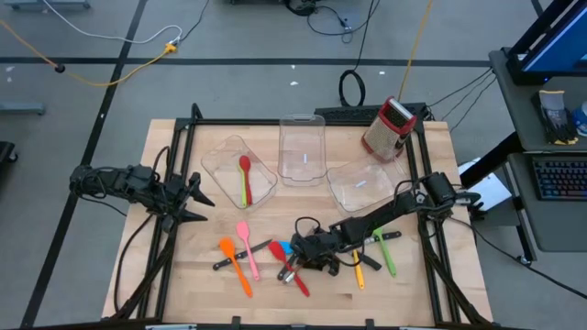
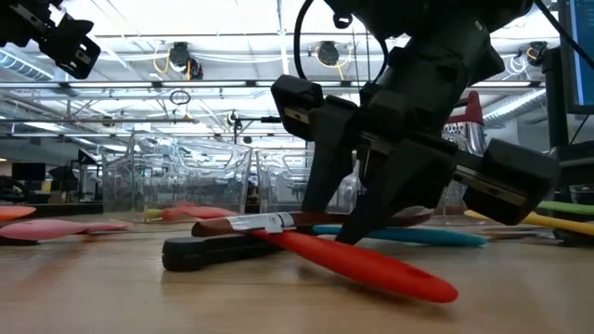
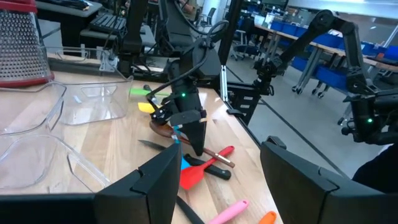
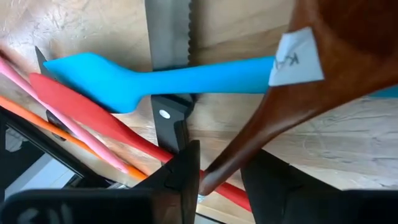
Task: Pick & Place Kitchen Items
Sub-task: Put the brown serving spoon into the left bin
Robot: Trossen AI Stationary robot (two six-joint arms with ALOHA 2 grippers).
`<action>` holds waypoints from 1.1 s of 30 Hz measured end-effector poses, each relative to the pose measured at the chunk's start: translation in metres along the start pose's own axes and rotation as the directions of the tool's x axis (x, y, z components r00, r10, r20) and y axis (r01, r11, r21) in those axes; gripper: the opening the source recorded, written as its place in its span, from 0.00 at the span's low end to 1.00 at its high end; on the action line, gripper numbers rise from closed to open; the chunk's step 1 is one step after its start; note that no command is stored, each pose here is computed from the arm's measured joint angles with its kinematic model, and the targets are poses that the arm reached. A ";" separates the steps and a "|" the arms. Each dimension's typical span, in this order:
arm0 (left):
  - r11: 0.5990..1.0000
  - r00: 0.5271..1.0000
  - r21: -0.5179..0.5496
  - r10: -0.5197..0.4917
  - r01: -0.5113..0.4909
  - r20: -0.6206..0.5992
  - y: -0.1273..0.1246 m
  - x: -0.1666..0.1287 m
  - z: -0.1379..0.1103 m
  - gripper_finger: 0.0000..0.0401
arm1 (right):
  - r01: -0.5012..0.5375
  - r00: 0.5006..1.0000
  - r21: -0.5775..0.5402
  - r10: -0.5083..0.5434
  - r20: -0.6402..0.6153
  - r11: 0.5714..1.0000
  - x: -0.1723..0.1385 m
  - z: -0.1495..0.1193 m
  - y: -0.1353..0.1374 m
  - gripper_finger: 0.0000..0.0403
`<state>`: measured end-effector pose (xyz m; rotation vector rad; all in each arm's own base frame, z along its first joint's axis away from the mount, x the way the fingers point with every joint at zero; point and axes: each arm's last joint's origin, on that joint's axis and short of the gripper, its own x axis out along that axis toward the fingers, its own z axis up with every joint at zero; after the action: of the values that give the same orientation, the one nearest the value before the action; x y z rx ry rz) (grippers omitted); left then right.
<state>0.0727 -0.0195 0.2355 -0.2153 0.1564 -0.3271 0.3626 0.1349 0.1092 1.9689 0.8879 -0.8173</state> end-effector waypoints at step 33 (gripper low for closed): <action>1.000 0.999 -0.025 -0.007 0.008 0.032 -0.001 0.000 0.003 0.56 | -0.059 0.996 -0.131 0.066 0.052 0.990 -0.052 -0.016 0.008 0.08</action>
<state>0.0730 -0.0195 0.2386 -0.2463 0.1286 -0.3289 0.3444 0.1301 0.1612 1.8431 0.8213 -0.7569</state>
